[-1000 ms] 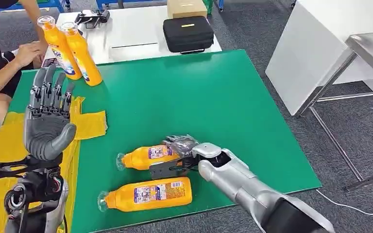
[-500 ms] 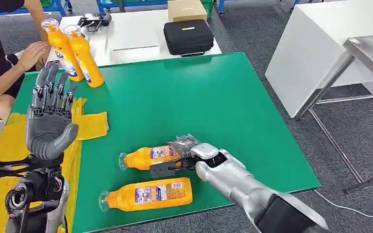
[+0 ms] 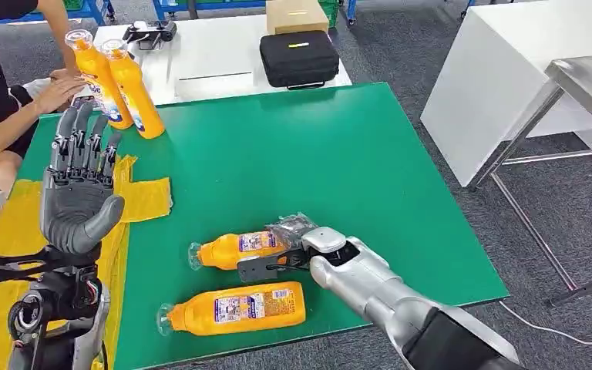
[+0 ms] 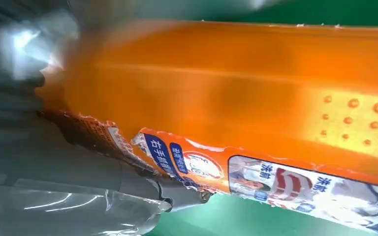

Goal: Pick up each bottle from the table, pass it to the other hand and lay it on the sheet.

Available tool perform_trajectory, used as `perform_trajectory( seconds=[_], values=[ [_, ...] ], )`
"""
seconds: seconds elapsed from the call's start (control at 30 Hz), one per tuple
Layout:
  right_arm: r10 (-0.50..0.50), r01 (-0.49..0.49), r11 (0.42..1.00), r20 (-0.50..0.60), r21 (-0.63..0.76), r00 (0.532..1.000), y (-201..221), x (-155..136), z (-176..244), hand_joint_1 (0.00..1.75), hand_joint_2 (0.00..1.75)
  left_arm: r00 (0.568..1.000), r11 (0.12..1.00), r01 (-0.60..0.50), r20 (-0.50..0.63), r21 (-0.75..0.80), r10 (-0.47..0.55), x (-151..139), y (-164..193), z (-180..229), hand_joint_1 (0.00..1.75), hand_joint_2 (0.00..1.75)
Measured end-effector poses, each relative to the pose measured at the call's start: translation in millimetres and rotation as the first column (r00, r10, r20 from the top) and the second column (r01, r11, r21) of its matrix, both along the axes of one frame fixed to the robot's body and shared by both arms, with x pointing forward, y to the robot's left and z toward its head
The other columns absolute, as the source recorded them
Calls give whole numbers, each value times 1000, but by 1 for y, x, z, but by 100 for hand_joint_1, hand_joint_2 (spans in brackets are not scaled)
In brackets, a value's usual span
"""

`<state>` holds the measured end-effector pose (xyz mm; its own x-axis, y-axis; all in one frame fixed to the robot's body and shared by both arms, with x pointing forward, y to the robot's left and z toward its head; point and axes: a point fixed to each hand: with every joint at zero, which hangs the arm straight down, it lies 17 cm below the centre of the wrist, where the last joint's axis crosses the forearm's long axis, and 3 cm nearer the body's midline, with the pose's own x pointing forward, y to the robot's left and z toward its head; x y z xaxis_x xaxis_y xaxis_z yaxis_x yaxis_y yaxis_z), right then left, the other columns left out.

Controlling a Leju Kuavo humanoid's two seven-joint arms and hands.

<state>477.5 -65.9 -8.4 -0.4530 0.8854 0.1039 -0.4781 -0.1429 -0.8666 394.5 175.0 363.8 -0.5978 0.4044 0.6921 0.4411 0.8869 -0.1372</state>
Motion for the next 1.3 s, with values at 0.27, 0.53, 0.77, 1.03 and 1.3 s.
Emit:
perform_trajectory(
  seconds=[0.27, 0.53, 0.77, 1.03, 1.3],
  values=[
    [-64, 59, 996, 77, 67, 995, -3, 11, 13, 175, 175, 1000, 1000, -26, -7, 3, 26, 1, 4, -2, 0, 175],
    [-311, 114, 692, 152, 713, 938, -3, 17, 126, 175, 175, 991, 989, -117, -50, 91, 122, 3, 11, -20, 0, 175],
    [-567, -140, 108, 177, 984, 804, -75, -26, 272, 175, 175, 985, 966, -147, -60, 212, 163, -2, 2, -34, 0, 175],
    [-595, -218, 37, 197, 975, 779, -91, -44, 305, 175, 175, 987, 966, -129, -64, 223, 146, -1, -7, -32, 0, 175],
    [-601, -234, 26, 202, 972, 773, -94, -48, 313, 175, 175, 988, 966, -126, -59, 225, 143, -1, -8, -31, 0, 175]
  ],
)
